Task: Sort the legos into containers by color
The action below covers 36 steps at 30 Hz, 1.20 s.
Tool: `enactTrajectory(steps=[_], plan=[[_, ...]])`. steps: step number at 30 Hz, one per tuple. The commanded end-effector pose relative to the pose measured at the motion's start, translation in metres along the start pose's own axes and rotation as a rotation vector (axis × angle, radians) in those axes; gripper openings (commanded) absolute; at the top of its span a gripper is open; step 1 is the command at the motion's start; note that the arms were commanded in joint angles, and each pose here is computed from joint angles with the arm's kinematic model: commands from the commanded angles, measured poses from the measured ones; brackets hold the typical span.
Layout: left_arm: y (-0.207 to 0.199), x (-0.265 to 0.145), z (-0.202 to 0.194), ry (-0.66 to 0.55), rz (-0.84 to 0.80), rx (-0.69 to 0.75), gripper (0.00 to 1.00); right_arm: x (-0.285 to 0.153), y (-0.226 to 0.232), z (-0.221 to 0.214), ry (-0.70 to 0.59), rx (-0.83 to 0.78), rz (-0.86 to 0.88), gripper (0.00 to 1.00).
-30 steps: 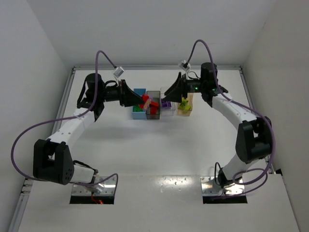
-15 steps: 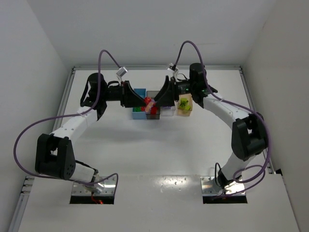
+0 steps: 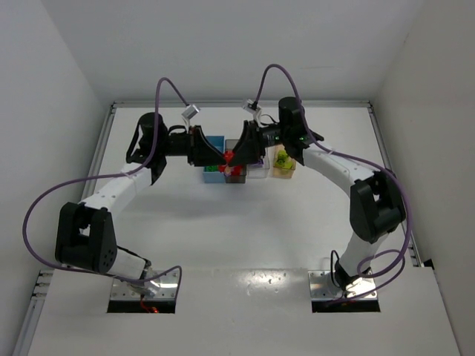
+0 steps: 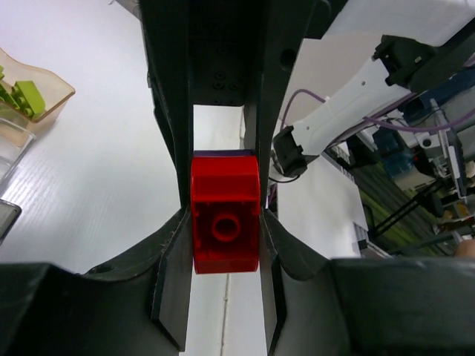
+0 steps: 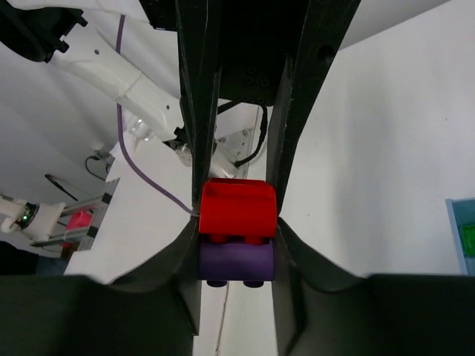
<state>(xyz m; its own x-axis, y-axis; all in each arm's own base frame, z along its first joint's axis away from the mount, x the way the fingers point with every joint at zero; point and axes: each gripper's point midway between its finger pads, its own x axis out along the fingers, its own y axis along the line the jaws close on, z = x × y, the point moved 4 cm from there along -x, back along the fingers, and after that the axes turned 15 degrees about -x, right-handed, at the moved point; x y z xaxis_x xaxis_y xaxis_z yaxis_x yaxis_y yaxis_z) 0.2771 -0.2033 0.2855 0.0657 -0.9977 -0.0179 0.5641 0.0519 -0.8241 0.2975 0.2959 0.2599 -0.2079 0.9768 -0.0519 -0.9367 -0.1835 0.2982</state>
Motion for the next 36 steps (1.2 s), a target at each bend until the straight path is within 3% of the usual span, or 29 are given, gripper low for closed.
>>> enactTrajectory(steps=[1, 2, 5, 10, 15, 17, 19, 20, 21, 25, 29, 36], plan=[[-0.006, 0.003, 0.005, -0.020, 0.004, 0.074, 0.09, 0.008, 0.006, 0.007, 0.002, -0.080, 0.059, 0.14], [-0.005, 0.003, 0.007, -0.030, 0.013, 0.086, 0.08, 0.007, 0.009, 0.004, 0.013, -0.078, 0.059, 0.07], [-0.008, -0.003, 0.026, -0.106, 0.056, 0.123, 0.05, 0.004, 0.012, -0.006, 0.037, -0.082, 0.049, 0.02], [-0.015, -0.022, 0.068, -0.255, 0.137, 0.179, 0.04, -0.009, 0.020, -0.022, 0.073, -0.087, 0.003, 0.01], [-0.036, -0.034, 0.100, -0.365, 0.204, 0.298, 0.03, -0.028, 0.026, -0.060, 0.204, -0.108, -0.065, 0.01], [-0.023, -0.033, 0.104, -0.375, 0.330, 0.311, 0.03, -0.036, 0.025, -0.073, 0.254, -0.092, -0.107, 0.01], [-0.013, -0.023, 0.096, -0.348, 0.417, 0.312, 0.03, -0.048, 0.007, -0.078, 0.308, -0.092, -0.254, 0.01], [0.000, -0.025, 0.097, -0.390, 0.494, 0.286, 0.03, -0.056, -0.002, -0.085, 0.324, -0.073, -0.340, 0.01], [0.019, -0.026, 0.086, -0.394, 0.555, 0.239, 0.03, -0.069, -0.021, -0.073, 0.321, -0.110, -0.522, 0.01], [0.057, -0.029, 0.064, -0.444, 0.759, 0.153, 0.05, -0.100, -0.061, -0.055, 0.360, -0.155, -0.886, 0.01], [0.082, -0.014, 0.049, -0.391, 0.841, 0.111, 0.07, -0.114, -0.091, -0.041, 0.364, -0.143, -1.055, 0.01], [0.113, 0.011, 0.051, -0.336, 0.894, 0.081, 0.14, -0.113, -0.131, -0.043, 0.377, -0.086, -1.121, 0.01]])
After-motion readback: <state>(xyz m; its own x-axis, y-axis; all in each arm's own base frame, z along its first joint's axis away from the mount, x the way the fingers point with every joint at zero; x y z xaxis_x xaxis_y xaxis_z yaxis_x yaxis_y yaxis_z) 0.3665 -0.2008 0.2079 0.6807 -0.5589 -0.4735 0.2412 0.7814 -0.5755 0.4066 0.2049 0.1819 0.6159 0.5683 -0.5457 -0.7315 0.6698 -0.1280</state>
